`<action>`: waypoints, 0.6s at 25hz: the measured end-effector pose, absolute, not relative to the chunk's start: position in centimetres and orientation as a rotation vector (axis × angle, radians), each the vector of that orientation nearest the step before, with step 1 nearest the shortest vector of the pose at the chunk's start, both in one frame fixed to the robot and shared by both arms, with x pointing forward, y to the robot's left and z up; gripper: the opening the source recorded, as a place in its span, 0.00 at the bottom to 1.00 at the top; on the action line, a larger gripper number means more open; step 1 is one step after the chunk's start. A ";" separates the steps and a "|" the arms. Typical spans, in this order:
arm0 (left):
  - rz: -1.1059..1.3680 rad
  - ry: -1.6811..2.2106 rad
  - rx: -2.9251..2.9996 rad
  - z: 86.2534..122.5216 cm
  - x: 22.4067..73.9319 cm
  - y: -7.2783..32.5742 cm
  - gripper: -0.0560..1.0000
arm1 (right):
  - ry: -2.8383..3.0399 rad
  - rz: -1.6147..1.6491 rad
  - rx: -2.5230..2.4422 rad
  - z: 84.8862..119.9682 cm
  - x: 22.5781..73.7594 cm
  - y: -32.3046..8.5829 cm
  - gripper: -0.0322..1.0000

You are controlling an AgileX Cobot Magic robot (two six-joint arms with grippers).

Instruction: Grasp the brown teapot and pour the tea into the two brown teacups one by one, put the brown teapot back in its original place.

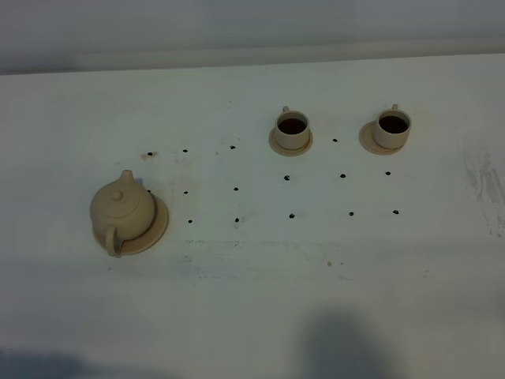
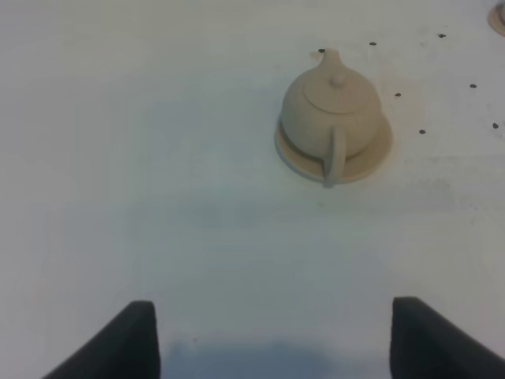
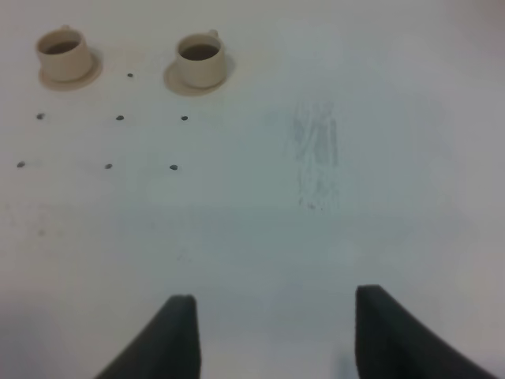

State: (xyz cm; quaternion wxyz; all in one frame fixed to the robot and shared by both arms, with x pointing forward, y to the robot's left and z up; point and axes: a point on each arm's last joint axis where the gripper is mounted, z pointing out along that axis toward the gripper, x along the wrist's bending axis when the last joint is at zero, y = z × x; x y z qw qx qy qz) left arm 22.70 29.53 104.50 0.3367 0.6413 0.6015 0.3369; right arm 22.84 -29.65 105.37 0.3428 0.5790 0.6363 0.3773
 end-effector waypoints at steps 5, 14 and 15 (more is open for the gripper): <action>0.879 1.567 1.673 104.5 22.7 29.5 0.61 | 1.654 0.981 1.505 105.4 22.8 -29.7 0.45; 0.879 1.567 1.673 104.5 22.7 29.5 0.61 | 1.654 0.981 1.505 105.4 22.8 -29.7 0.45; 0.879 1.567 1.673 104.5 22.7 29.5 0.61 | 1.654 0.981 1.505 105.4 22.8 -29.7 0.45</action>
